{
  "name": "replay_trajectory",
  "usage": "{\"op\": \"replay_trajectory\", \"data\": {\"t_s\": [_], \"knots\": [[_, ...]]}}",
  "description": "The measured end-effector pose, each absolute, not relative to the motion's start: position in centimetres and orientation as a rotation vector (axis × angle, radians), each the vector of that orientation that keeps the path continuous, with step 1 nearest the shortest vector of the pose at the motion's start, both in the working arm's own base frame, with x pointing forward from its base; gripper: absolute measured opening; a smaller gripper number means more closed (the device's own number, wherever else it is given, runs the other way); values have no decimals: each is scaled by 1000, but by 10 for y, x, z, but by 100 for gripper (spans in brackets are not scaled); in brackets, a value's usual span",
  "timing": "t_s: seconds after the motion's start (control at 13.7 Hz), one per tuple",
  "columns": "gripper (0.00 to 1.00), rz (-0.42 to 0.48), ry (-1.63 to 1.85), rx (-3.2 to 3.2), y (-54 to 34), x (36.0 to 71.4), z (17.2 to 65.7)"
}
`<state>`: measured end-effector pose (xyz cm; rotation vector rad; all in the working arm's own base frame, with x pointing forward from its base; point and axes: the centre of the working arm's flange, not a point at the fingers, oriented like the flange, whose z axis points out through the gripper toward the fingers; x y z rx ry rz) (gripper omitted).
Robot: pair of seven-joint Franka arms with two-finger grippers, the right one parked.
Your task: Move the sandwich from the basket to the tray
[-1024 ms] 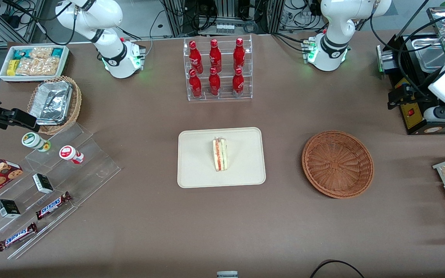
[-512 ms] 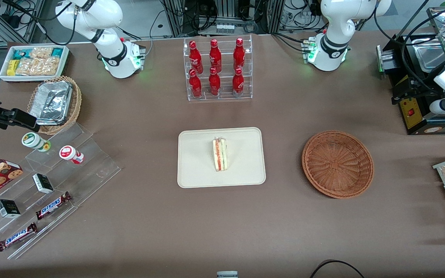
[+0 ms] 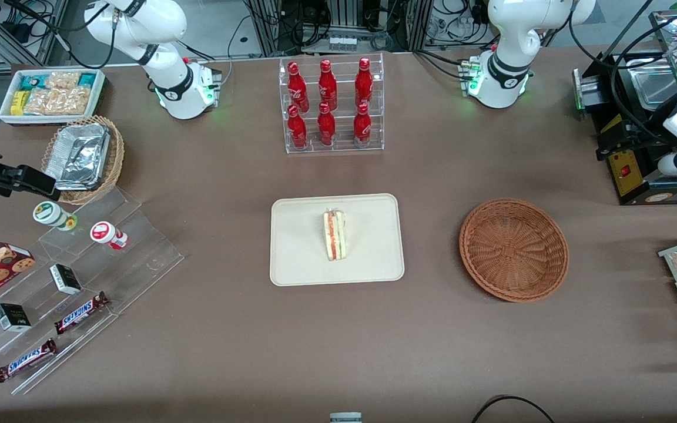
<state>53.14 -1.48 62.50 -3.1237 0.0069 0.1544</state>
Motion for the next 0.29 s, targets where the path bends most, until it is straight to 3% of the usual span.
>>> {"op": "replay_trajectory", "data": {"t_s": [0.29], "knots": [[100,126,-14,-3125,-10,534,633]]}}
